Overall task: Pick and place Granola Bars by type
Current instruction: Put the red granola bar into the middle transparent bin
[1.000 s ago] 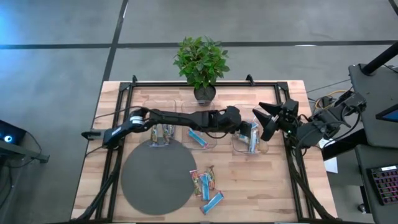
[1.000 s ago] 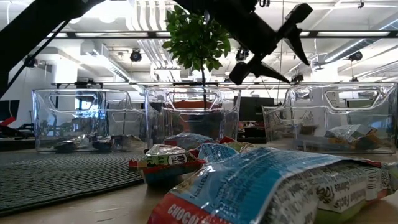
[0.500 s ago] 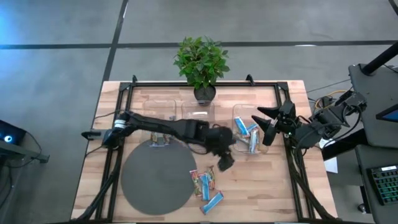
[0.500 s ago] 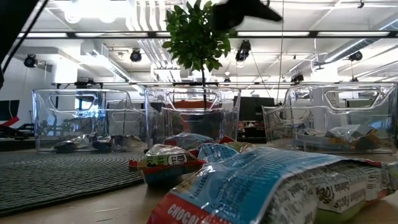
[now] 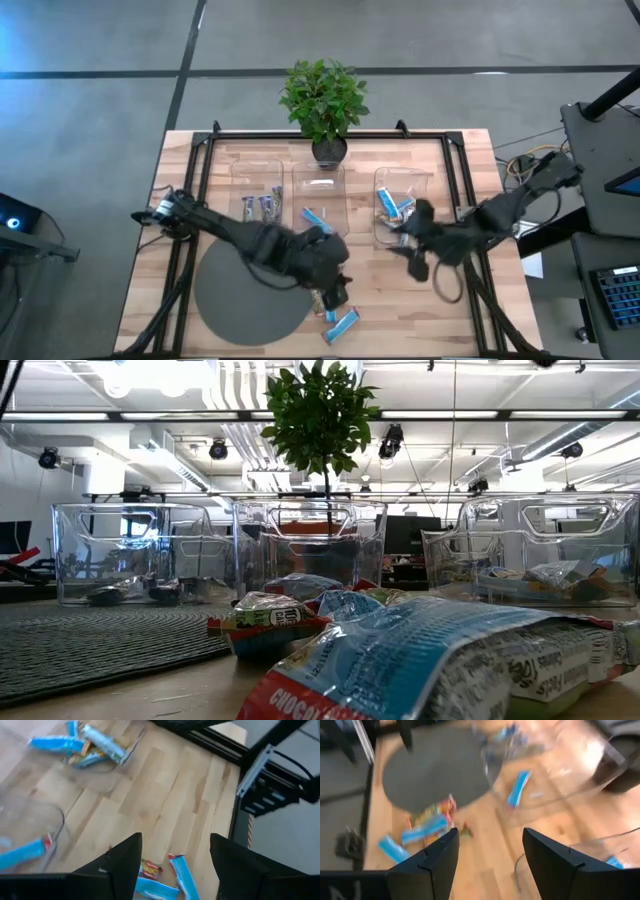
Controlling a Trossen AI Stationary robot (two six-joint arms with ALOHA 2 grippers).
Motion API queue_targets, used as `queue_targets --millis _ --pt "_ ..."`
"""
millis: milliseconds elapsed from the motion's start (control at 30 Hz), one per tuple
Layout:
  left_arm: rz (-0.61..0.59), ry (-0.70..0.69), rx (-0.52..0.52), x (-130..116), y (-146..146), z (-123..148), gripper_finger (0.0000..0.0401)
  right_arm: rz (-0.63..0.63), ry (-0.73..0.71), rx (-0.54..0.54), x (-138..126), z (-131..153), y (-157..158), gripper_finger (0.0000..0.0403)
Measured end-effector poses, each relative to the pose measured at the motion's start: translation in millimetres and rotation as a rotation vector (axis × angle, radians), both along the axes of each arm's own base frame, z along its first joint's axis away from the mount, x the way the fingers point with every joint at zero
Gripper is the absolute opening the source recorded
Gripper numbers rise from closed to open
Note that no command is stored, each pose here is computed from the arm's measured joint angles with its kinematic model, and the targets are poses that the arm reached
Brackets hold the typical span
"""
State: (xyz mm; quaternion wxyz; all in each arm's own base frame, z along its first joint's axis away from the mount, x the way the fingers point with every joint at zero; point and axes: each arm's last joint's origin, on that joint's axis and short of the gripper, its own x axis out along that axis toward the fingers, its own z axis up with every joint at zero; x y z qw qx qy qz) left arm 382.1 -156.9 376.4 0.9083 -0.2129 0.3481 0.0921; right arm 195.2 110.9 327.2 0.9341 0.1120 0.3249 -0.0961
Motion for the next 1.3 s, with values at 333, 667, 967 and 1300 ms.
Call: queue_targets --millis 333,667,967,1300 --pt "0.242 0.066 -0.039 -39.8 -54.0 -30.4 0.0216 0.325 0.216 -0.043 42.7 -49.4 36.9 0.021" --pt "0.217 -0.071 -0.236 -72.7 -85.7 -71.3 0.0216 0.519 0.288 -0.122 72.1 -59.9 47.3 0.021" --pt "0.23 -0.364 -0.434 -148.9 -65.9 -103.9 0.0216 0.58 0.337 -0.156 82.7 -76.5 60.3 0.021" --pt "0.133 -0.498 -0.513 -193.9 -35.2 -109.6 0.0216 0.727 0.426 -0.248 98.6 -117.0 109.2 0.021"
